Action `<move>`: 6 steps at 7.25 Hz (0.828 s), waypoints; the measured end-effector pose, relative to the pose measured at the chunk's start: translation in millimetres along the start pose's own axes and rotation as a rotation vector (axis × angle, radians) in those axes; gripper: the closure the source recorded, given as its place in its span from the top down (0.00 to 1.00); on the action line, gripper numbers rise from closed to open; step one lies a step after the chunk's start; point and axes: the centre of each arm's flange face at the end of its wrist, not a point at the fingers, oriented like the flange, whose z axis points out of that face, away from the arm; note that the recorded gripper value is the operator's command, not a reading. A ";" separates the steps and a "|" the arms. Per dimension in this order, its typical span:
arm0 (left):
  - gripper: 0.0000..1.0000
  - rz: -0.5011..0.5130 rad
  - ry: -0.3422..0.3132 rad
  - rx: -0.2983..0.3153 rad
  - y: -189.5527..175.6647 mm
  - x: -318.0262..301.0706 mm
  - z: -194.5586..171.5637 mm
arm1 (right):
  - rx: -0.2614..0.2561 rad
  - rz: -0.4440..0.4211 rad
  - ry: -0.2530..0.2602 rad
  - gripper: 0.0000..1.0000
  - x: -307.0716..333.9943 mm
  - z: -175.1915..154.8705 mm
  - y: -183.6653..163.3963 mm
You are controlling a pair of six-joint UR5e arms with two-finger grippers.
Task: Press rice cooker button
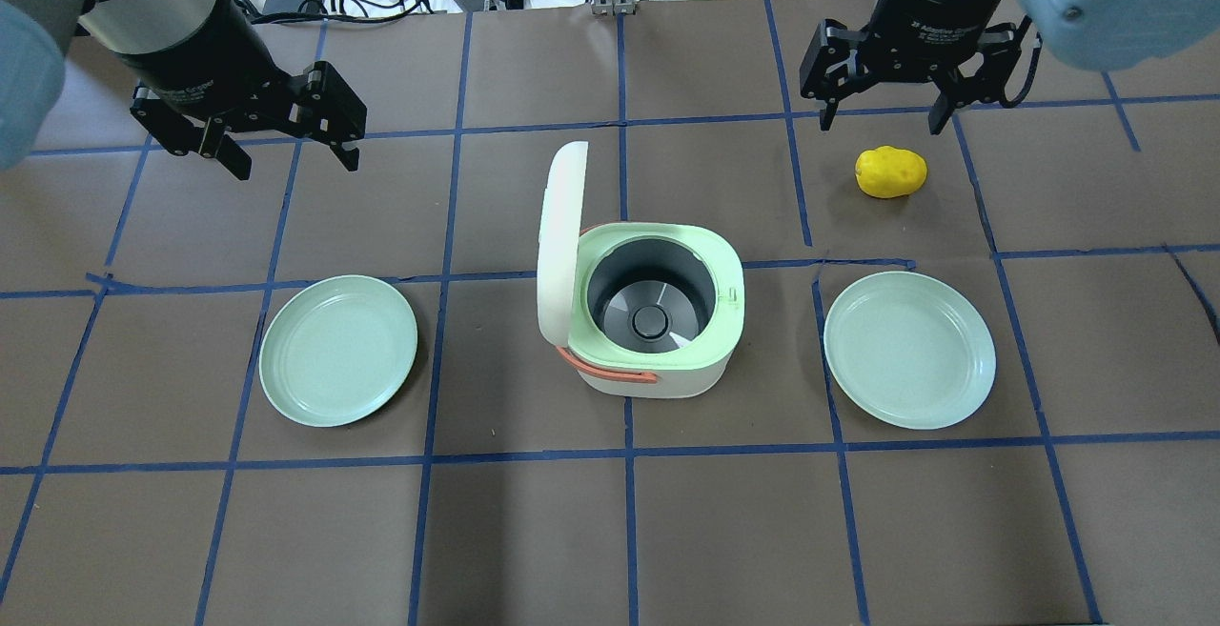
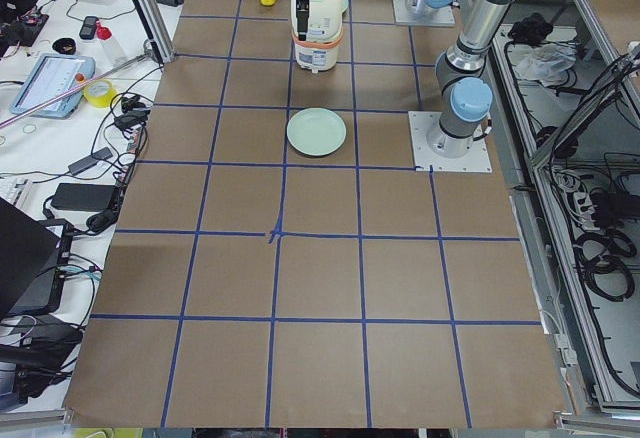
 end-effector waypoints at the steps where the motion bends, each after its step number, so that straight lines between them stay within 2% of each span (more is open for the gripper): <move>1: 1.00 0.000 0.000 0.000 0.0 0.0 0.0 | -0.017 -0.015 0.003 1.00 7.1 -2.5 3.5; 6: 1.00 0.000 0.000 0.000 0.0 0.0 0.0 | -0.038 -0.027 -0.013 1.00 10.2 -8.8 13.4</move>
